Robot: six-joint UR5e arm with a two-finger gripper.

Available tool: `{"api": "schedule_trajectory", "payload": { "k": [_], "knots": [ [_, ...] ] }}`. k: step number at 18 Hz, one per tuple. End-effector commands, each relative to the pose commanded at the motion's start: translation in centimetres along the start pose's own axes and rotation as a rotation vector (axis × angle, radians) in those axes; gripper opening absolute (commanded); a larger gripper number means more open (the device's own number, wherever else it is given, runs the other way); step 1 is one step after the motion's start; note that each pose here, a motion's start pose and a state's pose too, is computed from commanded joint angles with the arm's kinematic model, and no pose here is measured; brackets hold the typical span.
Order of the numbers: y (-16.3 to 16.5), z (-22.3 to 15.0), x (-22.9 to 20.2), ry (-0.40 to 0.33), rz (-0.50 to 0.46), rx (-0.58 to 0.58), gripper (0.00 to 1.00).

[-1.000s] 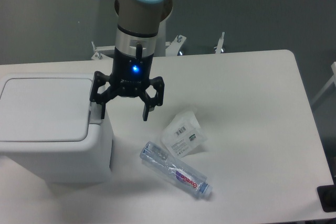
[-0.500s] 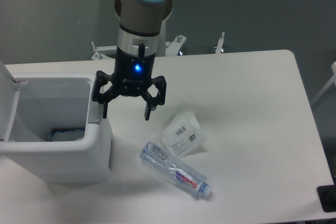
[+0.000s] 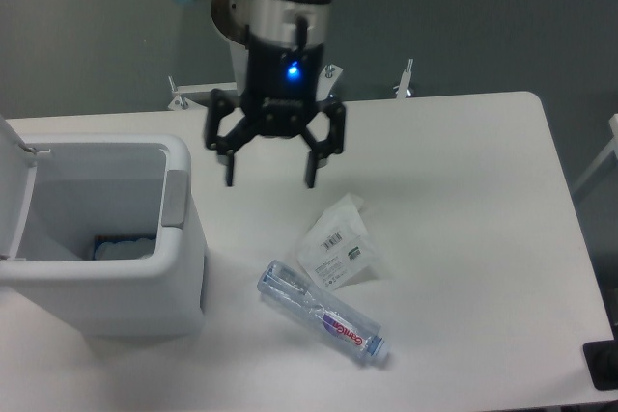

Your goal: Open the trash can

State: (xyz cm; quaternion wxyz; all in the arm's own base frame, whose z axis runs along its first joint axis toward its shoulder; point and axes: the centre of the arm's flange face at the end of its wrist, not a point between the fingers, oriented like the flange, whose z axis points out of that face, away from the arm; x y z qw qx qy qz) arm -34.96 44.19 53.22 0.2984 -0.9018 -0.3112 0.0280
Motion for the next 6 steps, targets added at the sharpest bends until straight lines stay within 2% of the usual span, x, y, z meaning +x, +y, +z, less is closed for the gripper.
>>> {"api": "schedule_trajectory", "payload": {
  "k": [3,6],
  "knots": [
    [0.5,0.1,-2.2,-0.096,0.073,-0.033,1.00],
    [0.8,0.0,-4.3,-0.131,0.107,-0.054,1.00]
  ]
}}
